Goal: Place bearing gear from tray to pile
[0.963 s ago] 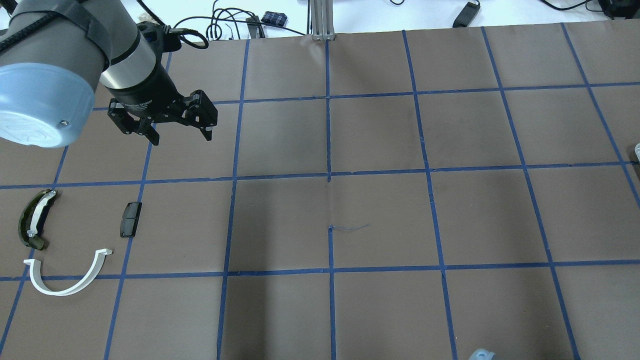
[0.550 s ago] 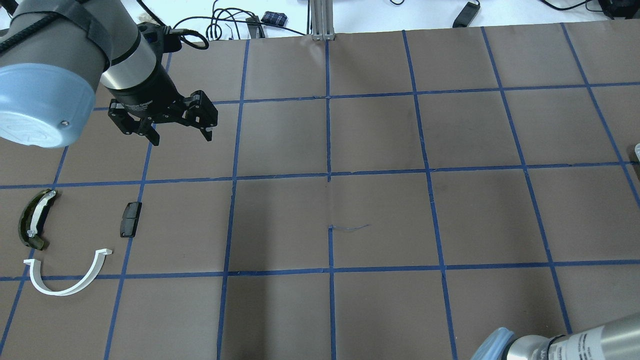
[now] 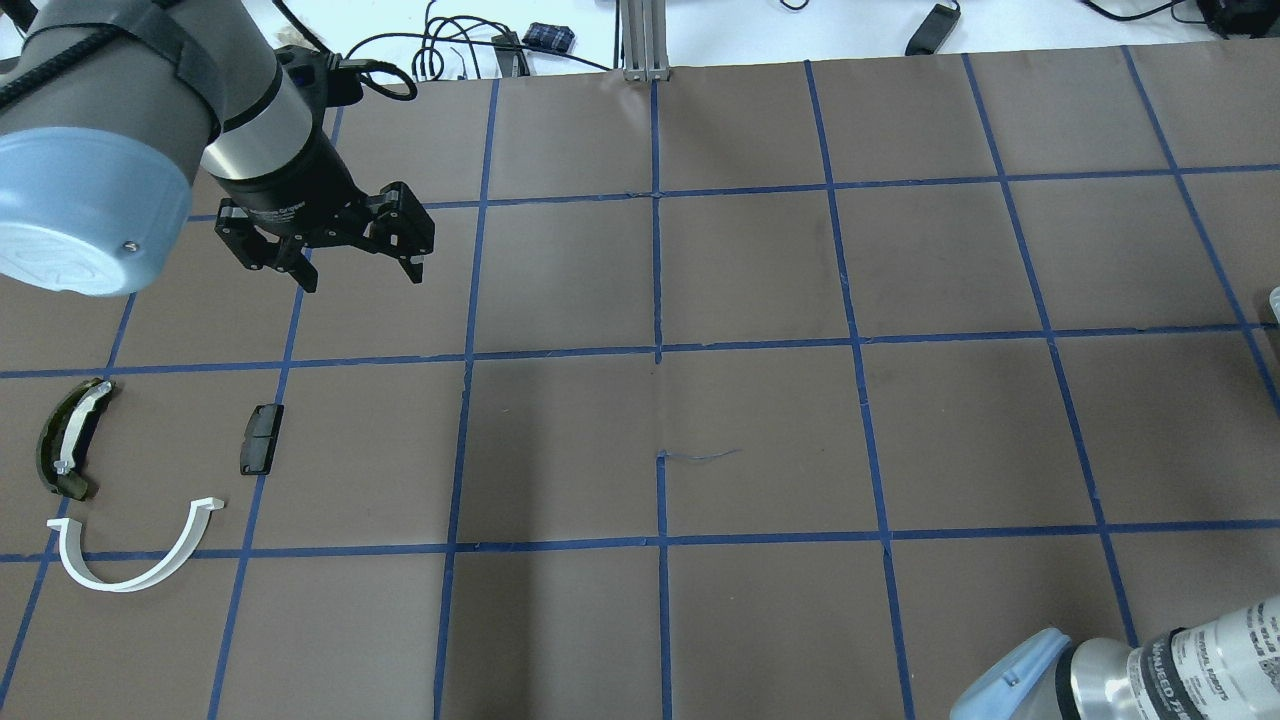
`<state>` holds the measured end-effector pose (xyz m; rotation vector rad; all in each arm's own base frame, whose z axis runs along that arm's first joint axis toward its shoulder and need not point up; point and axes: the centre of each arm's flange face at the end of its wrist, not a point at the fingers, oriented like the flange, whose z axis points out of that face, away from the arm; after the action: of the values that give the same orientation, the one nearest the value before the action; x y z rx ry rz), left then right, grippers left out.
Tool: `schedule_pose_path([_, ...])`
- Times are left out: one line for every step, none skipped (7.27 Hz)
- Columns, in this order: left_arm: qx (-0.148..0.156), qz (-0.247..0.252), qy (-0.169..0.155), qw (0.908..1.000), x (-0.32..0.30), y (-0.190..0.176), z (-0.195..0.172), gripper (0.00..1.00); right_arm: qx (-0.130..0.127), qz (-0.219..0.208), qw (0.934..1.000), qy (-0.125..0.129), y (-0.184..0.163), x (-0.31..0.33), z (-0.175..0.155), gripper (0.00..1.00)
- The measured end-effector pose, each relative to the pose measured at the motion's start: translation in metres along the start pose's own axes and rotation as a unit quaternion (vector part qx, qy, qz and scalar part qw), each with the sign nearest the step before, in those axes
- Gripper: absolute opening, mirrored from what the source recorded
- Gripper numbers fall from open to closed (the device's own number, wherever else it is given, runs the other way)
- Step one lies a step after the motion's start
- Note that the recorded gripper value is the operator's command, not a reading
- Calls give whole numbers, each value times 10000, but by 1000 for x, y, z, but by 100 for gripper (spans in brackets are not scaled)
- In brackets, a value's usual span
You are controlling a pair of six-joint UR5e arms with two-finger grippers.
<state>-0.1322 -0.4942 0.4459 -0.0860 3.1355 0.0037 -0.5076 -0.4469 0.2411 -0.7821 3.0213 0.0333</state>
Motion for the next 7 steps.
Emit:
schedule_pose_path([-3,2,-6,10000,0,0,0,100,17,13,10000,2,3,6,18,88])
schedule_pose_path([-7,1,-9,10000,0,0,1,100,27,17,10000,55,3,11,31,88])
schedule_pose_path([-11,-4,-12,10000,0,0,1,100,30,15,10000,85,3,15,40,86])
schedule_pose_path([-13,-6,-14,10000,0,0,1,100,29,18,10000,93,4,16,45,86])
schedule_pose_path([-17,-7,-12,10000,0,0,1,100,31,30,10000,82,3,17,48,85])
schedule_pose_path([-19,-7,-11,10000,0,0,1,100,32,45,10000,48,3,17,53,81])
schedule_pose_path([-20,-7,-11,10000,0,0,1,100,31,54,10000,17,3,17,57,76])
